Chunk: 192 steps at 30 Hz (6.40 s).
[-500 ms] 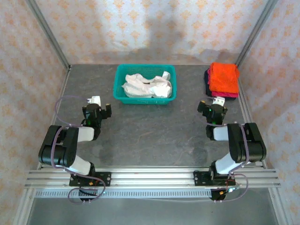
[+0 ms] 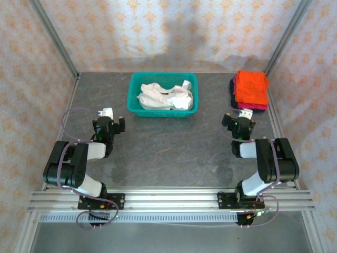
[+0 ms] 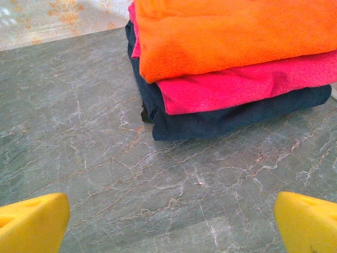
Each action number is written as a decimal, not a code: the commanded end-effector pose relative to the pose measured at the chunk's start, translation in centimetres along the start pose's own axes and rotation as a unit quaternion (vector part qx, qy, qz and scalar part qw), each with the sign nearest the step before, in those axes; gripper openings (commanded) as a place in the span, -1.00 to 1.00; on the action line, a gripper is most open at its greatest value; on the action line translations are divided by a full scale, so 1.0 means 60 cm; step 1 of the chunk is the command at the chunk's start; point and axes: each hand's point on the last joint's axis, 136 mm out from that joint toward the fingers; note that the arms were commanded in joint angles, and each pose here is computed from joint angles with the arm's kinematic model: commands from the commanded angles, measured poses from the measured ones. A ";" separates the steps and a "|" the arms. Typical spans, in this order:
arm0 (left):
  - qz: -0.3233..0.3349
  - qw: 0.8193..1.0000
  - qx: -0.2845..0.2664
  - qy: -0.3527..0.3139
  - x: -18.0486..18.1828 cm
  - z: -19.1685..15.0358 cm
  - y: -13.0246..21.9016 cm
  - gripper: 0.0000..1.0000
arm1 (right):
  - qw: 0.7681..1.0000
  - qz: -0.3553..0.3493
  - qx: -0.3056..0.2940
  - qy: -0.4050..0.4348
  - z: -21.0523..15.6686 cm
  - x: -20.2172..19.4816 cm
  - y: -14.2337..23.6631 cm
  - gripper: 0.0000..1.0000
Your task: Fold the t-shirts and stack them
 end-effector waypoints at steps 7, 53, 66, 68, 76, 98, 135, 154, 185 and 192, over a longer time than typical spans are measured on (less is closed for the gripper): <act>-0.005 1.000 -0.028 0.008 -0.009 0.032 0.001 1.00 | 1.000 -0.006 -0.017 -0.004 0.014 -0.001 0.000 0.99; -0.224 0.951 -0.070 -0.202 -0.291 0.050 0.305 1.00 | 0.939 0.151 0.291 -0.102 0.073 0.386 -0.036 -0.65; -0.147 0.983 -0.053 -0.094 -0.208 0.079 0.309 1.00 | 0.937 0.205 0.273 -0.082 0.075 0.563 -0.037 -0.82; -0.120 0.991 -0.044 -0.042 -0.182 0.083 0.301 1.00 | 0.936 0.216 0.268 -0.070 0.081 0.601 -0.038 -0.82; 0.011 0.977 0.023 0.211 -0.080 0.074 0.259 1.00 | 0.929 0.263 0.247 -0.089 0.089 0.754 -0.031 -0.82; 0.139 0.965 0.099 0.197 -0.099 0.221 0.066 1.00 | 0.928 0.344 0.104 -0.101 0.216 0.671 0.092 0.58; 0.073 0.990 0.032 0.117 -0.167 0.510 -0.007 -1.00 | 0.938 0.297 0.151 -0.099 0.113 0.509 0.136 0.62; -0.216 0.964 -0.127 0.091 -0.333 0.697 0.379 -1.00 | 0.897 0.437 0.064 -0.009 0.154 0.590 0.235 0.77; -0.189 0.977 -0.034 0.091 -0.349 0.537 0.365 1.00 | 0.955 0.253 -0.142 -0.054 0.276 0.404 0.203 -1.00; -0.145 0.986 -0.037 0.073 -0.340 0.500 0.321 1.00 | 0.978 0.154 -0.130 -0.057 0.273 0.227 0.192 -1.00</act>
Point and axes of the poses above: each hand's point on the last joint's axis, 136 mm out from that joint toward the fingers, its own y axis back along the fingers, its own x axis along the line the jaws close on, z = x × y, and after that the axes turned 5 degrees about y, right-handed
